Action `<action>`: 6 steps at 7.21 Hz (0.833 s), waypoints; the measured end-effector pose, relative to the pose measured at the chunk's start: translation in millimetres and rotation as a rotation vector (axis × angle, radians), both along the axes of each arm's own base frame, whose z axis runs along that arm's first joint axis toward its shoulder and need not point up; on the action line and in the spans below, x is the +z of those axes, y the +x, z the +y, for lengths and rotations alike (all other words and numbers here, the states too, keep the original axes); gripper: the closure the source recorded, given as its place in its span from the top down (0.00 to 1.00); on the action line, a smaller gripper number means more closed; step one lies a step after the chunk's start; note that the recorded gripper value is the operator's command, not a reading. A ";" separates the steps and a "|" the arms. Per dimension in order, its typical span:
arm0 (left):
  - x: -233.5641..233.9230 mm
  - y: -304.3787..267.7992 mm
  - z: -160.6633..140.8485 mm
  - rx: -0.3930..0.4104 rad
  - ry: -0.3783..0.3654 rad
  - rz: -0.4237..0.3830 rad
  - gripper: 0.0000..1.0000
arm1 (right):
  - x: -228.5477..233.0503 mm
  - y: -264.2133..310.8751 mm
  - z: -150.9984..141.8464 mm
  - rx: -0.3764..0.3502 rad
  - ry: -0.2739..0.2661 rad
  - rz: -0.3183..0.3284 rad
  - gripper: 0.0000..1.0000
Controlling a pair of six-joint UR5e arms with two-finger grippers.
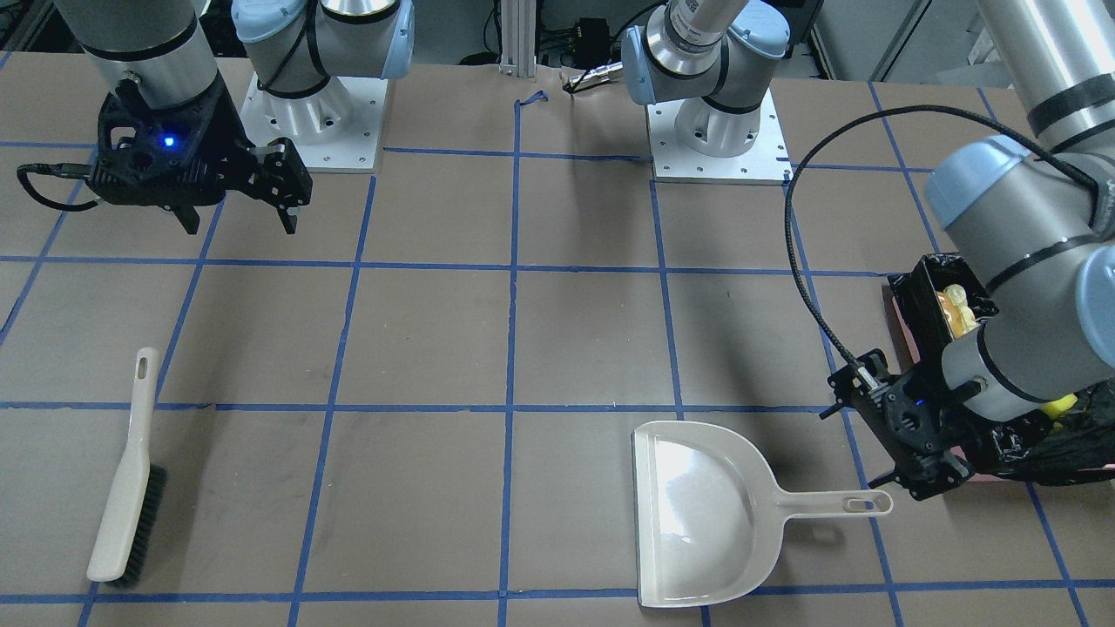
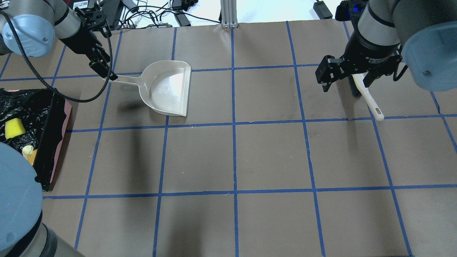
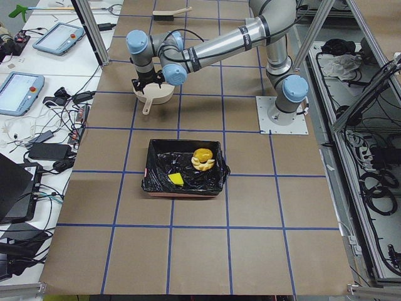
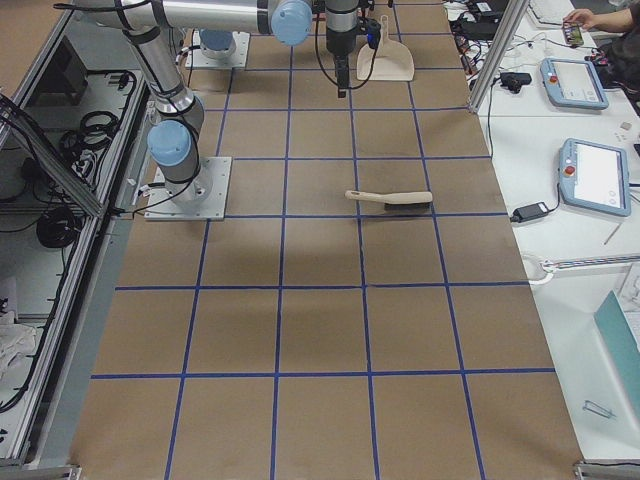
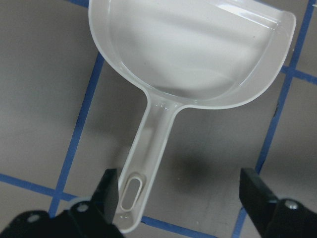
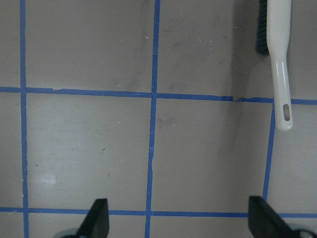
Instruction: Sweep and dump trash into bin
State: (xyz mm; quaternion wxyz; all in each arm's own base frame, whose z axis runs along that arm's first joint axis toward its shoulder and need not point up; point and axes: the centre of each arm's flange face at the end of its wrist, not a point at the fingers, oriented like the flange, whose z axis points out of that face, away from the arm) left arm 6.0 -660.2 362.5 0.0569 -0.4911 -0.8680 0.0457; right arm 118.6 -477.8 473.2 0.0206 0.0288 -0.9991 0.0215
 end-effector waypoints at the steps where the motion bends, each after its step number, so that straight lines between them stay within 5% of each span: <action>1: 28.2 -22.0 14.6 0.123 0.007 -0.010 1.00 | 0.2 0.1 0.5 0.001 0.000 -0.001 1.00; 4: 106.4 -70.2 65.3 0.525 0.006 -0.012 1.00 | 0.8 0.8 1.7 0.002 0.001 -0.003 1.00; 6: 129.2 -105.5 99.6 0.764 -0.002 -0.107 1.00 | -0.4 1.8 1.0 0.003 0.003 -0.011 1.00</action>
